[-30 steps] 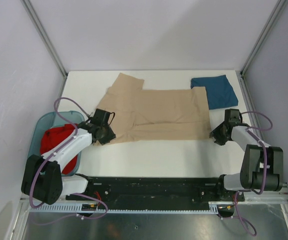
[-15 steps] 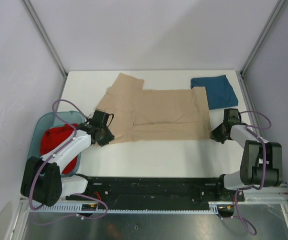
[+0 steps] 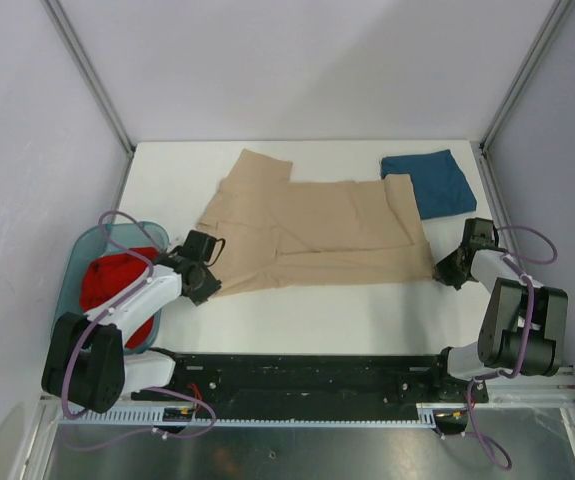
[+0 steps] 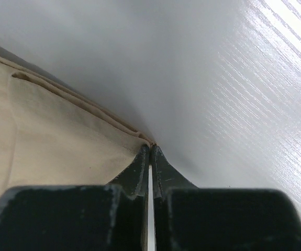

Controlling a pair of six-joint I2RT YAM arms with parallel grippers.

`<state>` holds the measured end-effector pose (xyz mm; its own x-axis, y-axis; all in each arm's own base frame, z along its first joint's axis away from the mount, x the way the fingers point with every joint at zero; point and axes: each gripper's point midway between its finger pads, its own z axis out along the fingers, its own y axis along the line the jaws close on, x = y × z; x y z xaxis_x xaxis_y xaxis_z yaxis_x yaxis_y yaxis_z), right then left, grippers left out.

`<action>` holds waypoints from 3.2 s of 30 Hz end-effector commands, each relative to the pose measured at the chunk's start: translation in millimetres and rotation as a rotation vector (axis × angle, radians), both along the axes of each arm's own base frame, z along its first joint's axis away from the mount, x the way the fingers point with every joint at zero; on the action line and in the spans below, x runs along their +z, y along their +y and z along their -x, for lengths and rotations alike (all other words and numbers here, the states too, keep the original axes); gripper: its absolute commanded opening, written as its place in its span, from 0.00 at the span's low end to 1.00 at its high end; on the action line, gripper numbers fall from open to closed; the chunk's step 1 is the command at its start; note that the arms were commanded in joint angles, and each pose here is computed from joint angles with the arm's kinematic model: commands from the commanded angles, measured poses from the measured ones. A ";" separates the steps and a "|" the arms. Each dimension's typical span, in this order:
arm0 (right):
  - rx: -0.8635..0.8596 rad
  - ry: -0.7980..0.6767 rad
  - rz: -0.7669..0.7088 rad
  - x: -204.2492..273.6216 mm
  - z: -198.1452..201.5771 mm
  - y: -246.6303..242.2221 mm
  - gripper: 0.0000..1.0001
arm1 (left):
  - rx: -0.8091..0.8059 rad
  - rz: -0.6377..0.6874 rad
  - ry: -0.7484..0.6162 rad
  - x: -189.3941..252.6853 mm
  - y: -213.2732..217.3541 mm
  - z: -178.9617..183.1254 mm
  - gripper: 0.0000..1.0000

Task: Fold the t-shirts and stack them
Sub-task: Fold the flattened tshirt in 1/3 of the way

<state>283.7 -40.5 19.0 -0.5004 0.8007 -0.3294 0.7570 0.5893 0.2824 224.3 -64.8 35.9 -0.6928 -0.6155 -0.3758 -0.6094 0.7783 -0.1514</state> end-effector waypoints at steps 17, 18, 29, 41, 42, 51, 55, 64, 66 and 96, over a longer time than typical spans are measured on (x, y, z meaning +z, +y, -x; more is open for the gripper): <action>0.017 0.045 0.021 -3.4 4.1 -8.4 0.00 | 0.094 -0.218 0.021 -6.4 39.3 -7.8 0.31; 0.018 0.045 0.022 -3.1 4.3 -8.5 0.00 | 0.093 -0.224 0.015 -4.3 40.0 -10.7 0.28; 0.003 0.076 0.034 -2.1 11.2 -15.7 0.00 | 0.099 -0.284 -0.043 20.0 51.7 -31.2 0.00; -0.091 0.227 0.017 -7.8 48.1 -18.7 0.00 | 0.182 -0.306 0.045 14.5 63.4 5.4 0.00; -0.101 0.244 0.016 -8.1 52.3 -18.5 0.00 | 0.193 -0.299 0.051 13.1 63.2 9.7 0.00; -0.248 0.398 0.025 0.4 98.9 -19.6 0.00 | 0.325 -0.222 0.086 10.3 63.2 50.8 0.00; -0.304 0.452 0.035 7.9 119.1 -22.3 0.00 | 0.379 -0.191 0.096 12.5 63.1 67.4 0.00; -0.358 0.528 -0.008 15.5 145.5 -16.2 0.05 | 0.437 -0.142 0.106 5.6 62.9 92.4 0.01; -0.349 0.527 -0.025 16.6 146.4 -13.5 0.20 | 0.429 -0.132 0.107 4.4 61.4 94.6 0.06; 0.277 -0.160 0.107 83.8 -91.9 65.6 0.61 | -0.629 -0.132 -0.277 94.3 -60.7 -295.2 0.55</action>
